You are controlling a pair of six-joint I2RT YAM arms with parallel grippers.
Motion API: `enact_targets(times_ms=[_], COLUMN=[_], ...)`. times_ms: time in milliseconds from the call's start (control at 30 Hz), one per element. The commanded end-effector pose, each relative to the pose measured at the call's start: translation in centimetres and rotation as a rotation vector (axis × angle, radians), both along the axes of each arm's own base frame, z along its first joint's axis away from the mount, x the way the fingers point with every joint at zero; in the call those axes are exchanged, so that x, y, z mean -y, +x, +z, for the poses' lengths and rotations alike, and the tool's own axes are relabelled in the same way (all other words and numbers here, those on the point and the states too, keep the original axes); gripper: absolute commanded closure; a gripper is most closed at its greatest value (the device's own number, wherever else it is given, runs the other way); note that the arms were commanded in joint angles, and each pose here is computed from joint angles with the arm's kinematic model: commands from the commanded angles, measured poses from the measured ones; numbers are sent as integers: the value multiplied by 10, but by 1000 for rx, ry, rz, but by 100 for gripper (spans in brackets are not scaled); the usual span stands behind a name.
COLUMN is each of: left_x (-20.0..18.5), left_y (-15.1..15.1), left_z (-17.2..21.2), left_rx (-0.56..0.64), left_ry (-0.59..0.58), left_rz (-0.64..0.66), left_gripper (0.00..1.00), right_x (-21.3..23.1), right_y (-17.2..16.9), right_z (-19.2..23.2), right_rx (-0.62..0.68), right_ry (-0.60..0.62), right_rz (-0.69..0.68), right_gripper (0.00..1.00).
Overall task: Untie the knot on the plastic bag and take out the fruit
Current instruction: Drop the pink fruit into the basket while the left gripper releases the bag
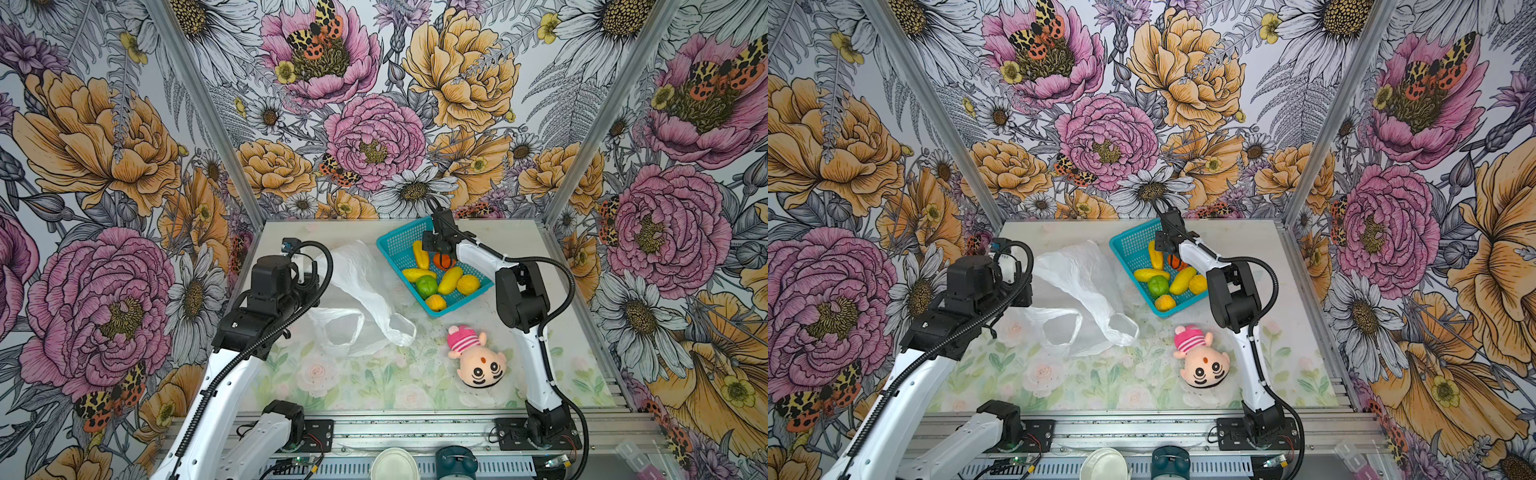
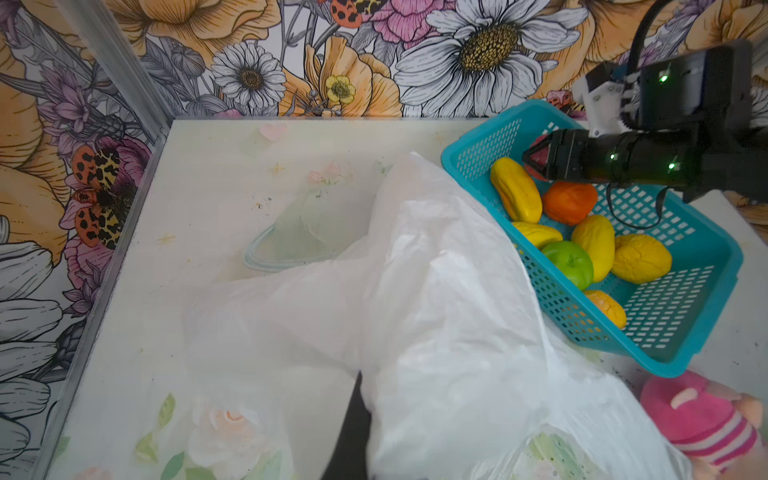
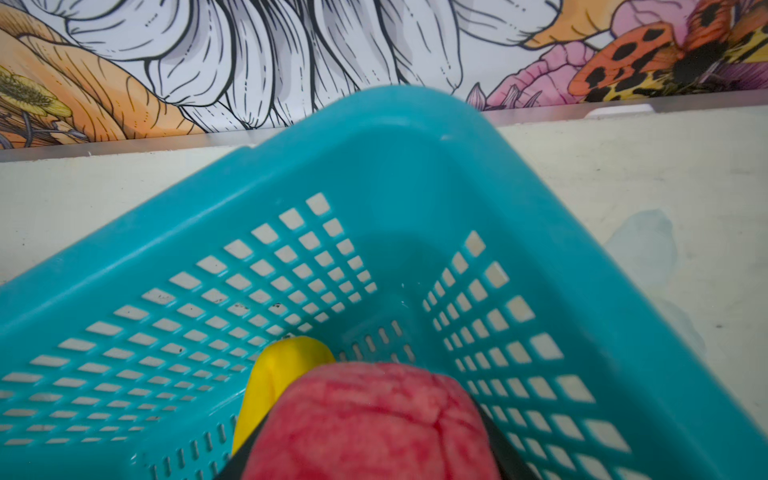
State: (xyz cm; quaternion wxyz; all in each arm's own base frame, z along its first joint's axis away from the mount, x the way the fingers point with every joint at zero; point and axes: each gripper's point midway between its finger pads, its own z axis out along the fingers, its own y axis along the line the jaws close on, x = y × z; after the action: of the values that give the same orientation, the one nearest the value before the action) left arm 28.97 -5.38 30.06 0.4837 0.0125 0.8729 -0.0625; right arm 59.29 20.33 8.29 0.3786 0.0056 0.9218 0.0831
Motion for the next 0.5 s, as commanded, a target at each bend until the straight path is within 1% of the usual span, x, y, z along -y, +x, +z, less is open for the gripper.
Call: enact_targets(times_ms=[0,67,233,367,467], left_x=[-9,-12,-17,-10,-3], left_y=[22,38,73,99,114], left_z=[24,33,50,48,42], left_rx=[30,33,36,7,-17], left_ry=[-21,-12,-15,-38,-56], left_rz=[76,95,116,84,64], left_gripper=[100,100,100,100,100], right_x=[7,7,9,12,14], right_y=[11,12,12,13,13], right_z=[-5,-7,-7,-8,-9], right_rx=[2,-1,0,0,-3], right_ry=[-8,-4,-10,-14,-9], right_rz=[-1,1,-8,-19,-27], right_gripper=[36,31,14,10,9])
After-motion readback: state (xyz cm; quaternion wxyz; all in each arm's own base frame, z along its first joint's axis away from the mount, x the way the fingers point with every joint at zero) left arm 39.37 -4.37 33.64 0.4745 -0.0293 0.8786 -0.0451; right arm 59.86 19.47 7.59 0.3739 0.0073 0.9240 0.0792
